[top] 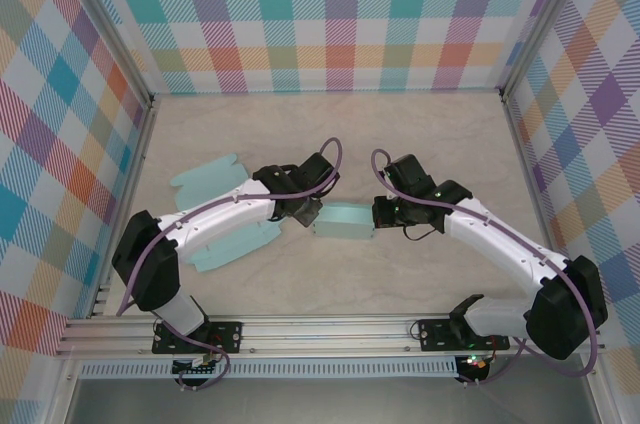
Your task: Fold the paper box
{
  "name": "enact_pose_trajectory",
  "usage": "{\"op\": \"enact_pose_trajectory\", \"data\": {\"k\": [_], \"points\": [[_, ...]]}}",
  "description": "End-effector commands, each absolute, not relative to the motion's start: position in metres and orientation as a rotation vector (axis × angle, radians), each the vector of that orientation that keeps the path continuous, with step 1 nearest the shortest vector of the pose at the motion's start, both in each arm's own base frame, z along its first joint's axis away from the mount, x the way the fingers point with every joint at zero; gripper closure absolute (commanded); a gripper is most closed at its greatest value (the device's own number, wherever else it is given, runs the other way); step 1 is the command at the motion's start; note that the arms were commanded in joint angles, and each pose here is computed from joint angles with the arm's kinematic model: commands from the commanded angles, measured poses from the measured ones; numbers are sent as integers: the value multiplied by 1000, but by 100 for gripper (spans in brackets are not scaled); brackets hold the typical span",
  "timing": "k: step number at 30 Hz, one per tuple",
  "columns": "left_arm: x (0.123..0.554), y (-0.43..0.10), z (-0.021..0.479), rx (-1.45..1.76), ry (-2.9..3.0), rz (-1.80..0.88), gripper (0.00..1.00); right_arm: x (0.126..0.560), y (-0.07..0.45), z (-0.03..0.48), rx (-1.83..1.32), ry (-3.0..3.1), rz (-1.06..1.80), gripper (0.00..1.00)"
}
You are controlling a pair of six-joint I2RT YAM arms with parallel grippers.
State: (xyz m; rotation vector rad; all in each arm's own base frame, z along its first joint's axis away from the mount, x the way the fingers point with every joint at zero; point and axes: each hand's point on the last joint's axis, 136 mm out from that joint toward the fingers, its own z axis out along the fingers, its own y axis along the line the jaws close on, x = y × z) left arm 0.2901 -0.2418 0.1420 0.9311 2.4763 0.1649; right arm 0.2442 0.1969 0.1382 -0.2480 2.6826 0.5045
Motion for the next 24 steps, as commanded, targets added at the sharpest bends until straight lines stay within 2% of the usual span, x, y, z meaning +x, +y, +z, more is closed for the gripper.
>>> {"op": "enact_pose_trajectory", "data": {"k": [1, 10, 17, 20, 24], "points": [[297, -242, 149, 903, 2476, 174, 68, 245, 201, 143, -281, 2680, 507, 94], [287, -258, 150, 943, 2511, 39, 74, 244, 202, 140, -281, 2684, 512, 94], [284, -261, 148, 881, 2553, -12, 86, 244, 204, 139, -284, 2687, 523, 94], [283, -266, 147, 819, 2590, -72, 99, 245, 206, 138, -289, 2691, 534, 94], [280, -273, 144, 733, 2671, -161, 100, 246, 208, 138, -296, 2696, 536, 95]]}}
